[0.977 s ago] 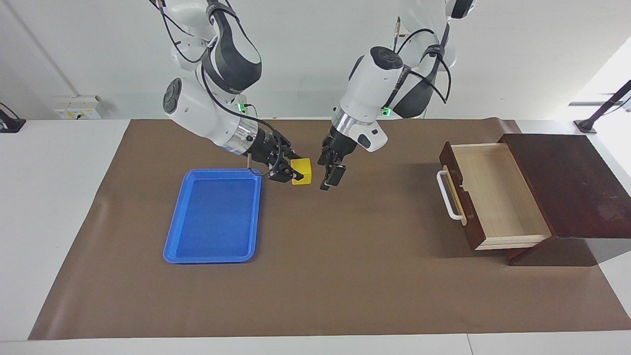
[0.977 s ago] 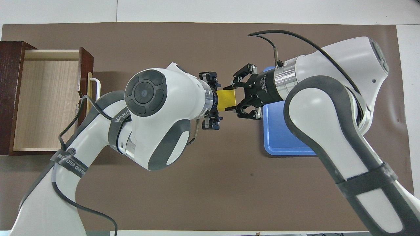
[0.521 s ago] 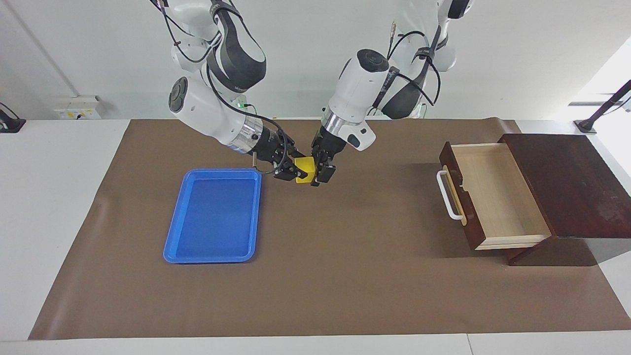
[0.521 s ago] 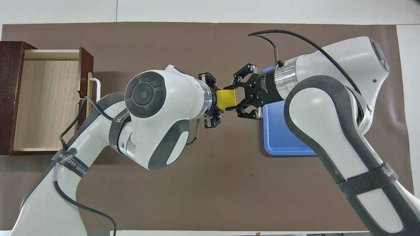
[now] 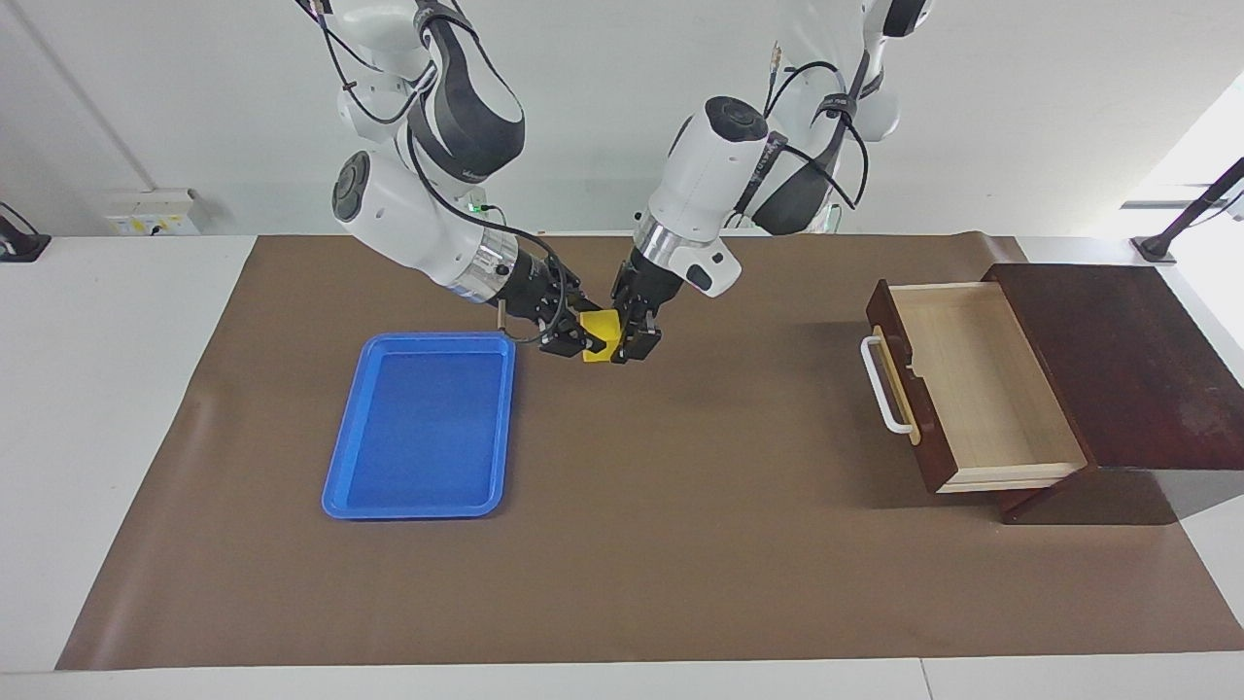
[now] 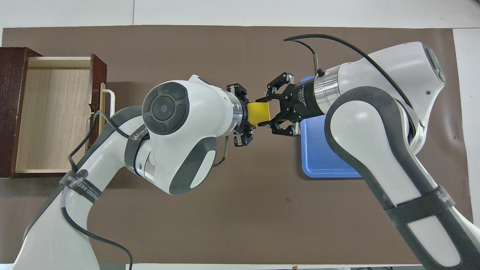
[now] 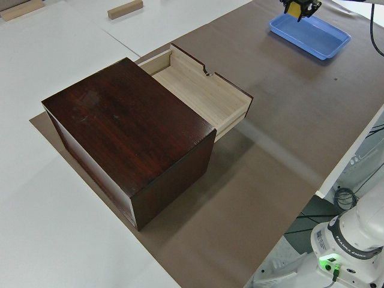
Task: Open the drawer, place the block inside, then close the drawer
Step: 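Grasp the block with the left gripper and open the right gripper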
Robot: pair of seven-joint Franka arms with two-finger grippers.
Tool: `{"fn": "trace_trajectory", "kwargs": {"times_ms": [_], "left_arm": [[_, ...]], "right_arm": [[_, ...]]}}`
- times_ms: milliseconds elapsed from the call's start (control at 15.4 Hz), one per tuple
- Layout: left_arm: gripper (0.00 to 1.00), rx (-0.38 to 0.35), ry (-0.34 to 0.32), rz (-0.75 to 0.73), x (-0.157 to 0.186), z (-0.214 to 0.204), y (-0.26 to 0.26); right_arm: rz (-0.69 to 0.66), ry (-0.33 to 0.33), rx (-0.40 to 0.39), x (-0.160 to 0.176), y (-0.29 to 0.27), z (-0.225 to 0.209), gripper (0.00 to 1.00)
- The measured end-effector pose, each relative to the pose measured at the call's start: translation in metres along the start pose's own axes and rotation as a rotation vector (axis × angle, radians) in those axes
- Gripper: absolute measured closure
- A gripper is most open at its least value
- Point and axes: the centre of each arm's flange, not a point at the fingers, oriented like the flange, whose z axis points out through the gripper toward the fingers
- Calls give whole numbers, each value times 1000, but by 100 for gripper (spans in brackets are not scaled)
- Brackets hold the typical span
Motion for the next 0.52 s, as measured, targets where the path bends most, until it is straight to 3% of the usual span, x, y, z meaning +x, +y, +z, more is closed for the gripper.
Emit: {"fn": "trace_trajectory", "kwargs": {"times_ms": [130,391,521], "left_arm": [[44,-2,-2,0,0,0,0],[44,-9,-3,-5,2,-1,3],[44,-14,4,-2,12,-4,11]], "right_arm": [[14,0,0,0,0,0,41],[40,-1,3,0,-1,-1,1],[42,-1,7,1,-2,-4,0]]}}
